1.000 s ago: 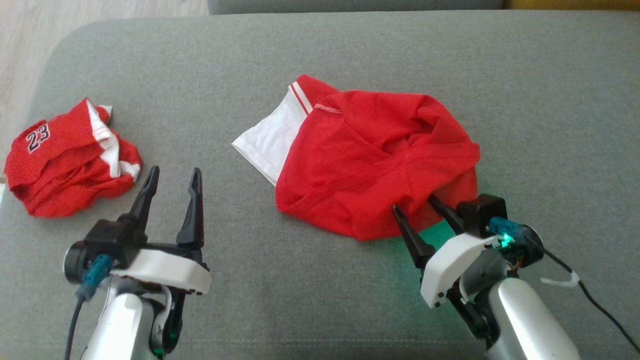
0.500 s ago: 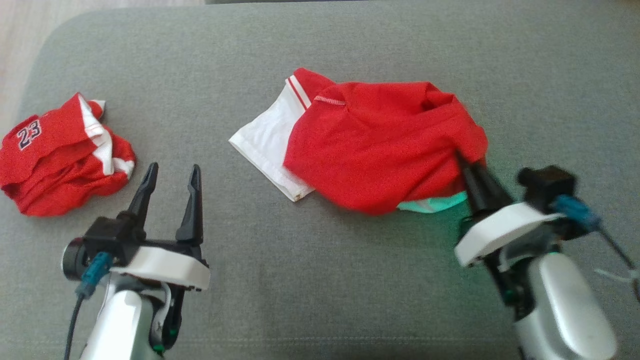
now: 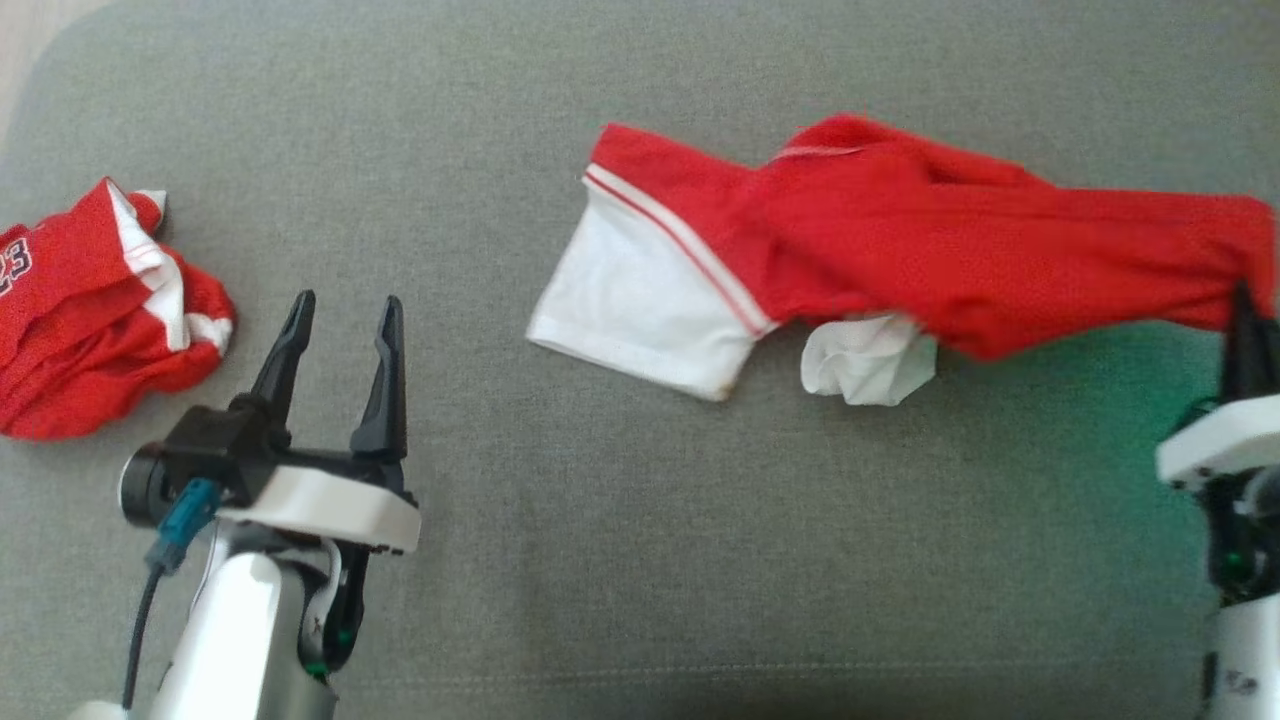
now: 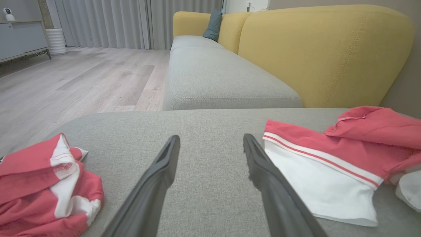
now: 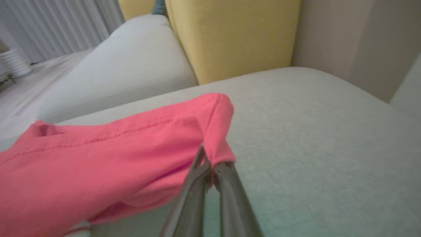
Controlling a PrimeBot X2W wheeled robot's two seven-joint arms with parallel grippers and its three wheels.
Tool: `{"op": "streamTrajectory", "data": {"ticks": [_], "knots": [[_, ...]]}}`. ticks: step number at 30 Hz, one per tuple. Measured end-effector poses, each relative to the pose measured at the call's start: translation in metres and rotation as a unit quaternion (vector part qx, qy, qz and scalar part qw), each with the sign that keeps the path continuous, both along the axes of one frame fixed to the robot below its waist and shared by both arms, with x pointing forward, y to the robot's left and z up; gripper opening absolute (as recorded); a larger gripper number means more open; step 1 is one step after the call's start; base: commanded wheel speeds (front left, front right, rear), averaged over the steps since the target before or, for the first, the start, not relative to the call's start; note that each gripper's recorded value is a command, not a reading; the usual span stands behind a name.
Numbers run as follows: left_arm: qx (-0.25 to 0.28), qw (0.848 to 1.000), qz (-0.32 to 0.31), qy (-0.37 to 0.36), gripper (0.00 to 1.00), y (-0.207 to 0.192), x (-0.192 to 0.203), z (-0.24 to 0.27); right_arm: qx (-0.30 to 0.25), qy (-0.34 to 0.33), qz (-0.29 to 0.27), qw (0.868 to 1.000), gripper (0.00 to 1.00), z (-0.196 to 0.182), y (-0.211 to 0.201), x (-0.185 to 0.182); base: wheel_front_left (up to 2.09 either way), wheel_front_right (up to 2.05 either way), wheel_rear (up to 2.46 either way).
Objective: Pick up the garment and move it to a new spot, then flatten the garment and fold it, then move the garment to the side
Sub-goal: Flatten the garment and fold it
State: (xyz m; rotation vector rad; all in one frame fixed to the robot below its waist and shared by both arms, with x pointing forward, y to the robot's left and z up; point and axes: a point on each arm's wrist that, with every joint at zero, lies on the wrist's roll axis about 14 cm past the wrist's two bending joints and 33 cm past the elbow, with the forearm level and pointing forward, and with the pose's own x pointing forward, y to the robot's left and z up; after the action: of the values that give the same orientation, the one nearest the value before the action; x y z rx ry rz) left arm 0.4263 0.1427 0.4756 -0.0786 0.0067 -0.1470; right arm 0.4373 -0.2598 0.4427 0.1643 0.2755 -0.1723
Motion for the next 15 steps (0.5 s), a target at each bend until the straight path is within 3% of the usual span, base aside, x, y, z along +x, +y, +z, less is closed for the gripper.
{"op": "streamTrajectory", "data": {"ticks": [6,7,8,9,15], "knots": [[-0.001,1.0,0.0,-0.002,1.0,0.0,0.005,0.0,0.005,0.055,-0.047,0.997,0.0,-0.034,-0.029,-0.014,0.0,0.0,0.0],[0.0,1.0,0.0,-0.002,1.0,0.001,0.005,0.0,0.006,0.061,-0.047,0.997,0.23,-0.037,-0.028,-0.016,0.0,0.0,0.0],[0.0,1.0,0.002,-0.002,1.0,0.002,0.005,0.0,0.006,0.066,-0.047,0.997,0.81,-0.04,-0.028,-0.017,0.0,0.0,0.0],[0.0,1.0,0.005,-0.003,1.0,0.003,0.005,0.001,0.006,0.067,-0.047,0.997,1.0,-0.041,-0.027,-0.018,0.0,0.0,0.0],[0.002,1.0,0.004,-0.008,1.0,0.002,0.006,0.004,-0.002,0.045,-0.029,0.999,1.0,-0.033,-0.016,-0.015,0.0,0.0,0.0]]}}
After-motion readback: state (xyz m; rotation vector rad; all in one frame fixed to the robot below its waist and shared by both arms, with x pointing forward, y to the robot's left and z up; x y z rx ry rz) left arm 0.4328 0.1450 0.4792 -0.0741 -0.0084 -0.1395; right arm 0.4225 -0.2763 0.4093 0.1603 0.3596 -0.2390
